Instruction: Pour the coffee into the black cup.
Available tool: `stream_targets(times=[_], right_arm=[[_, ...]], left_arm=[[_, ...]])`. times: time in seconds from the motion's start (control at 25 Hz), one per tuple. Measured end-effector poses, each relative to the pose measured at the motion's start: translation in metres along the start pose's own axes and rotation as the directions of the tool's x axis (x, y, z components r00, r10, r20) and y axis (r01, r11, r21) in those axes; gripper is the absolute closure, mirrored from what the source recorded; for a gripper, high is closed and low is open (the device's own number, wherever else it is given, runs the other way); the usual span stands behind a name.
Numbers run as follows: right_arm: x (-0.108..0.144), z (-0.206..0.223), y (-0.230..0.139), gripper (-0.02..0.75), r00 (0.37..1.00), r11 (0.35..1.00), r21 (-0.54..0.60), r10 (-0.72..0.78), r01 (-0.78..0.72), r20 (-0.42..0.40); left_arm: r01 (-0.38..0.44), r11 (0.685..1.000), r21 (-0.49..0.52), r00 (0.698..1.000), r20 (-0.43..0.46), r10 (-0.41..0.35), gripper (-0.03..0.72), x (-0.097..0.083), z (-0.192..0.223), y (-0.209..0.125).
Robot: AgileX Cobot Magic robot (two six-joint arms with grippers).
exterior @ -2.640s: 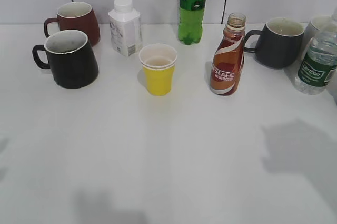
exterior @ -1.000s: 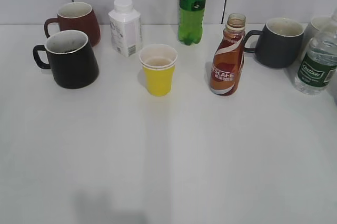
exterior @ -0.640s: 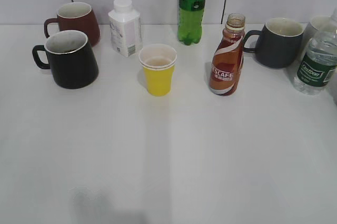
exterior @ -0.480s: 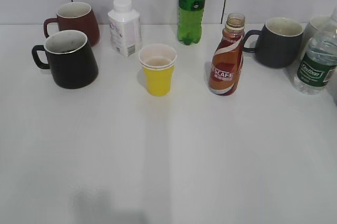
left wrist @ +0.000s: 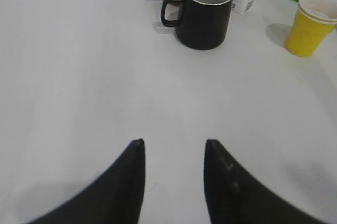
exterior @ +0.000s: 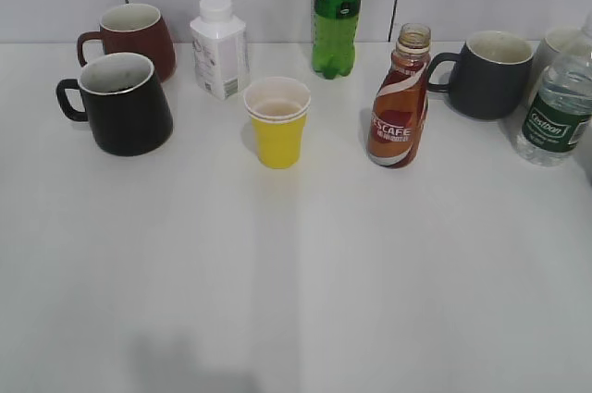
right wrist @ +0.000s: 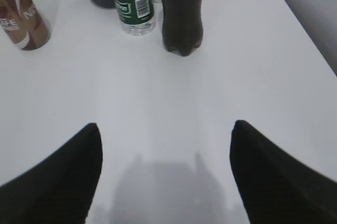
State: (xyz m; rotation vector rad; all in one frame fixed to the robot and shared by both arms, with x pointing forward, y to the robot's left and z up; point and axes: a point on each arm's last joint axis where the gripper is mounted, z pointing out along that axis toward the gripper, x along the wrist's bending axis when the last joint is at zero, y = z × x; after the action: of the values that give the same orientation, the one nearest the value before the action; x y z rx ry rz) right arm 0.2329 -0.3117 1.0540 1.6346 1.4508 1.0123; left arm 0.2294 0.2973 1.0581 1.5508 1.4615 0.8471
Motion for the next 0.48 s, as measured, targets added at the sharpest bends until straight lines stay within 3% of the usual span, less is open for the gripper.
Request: stream_targets(times=[0.48], right_arm=[[0.0,0.0,0.0,0.148,1.0,1.0,0.0,0.001,-0.001,0.003]], left_arm=[[0.0,1.0,0.0,1.0,0.0,0.0,0.436,0.0,0.0,0.0]])
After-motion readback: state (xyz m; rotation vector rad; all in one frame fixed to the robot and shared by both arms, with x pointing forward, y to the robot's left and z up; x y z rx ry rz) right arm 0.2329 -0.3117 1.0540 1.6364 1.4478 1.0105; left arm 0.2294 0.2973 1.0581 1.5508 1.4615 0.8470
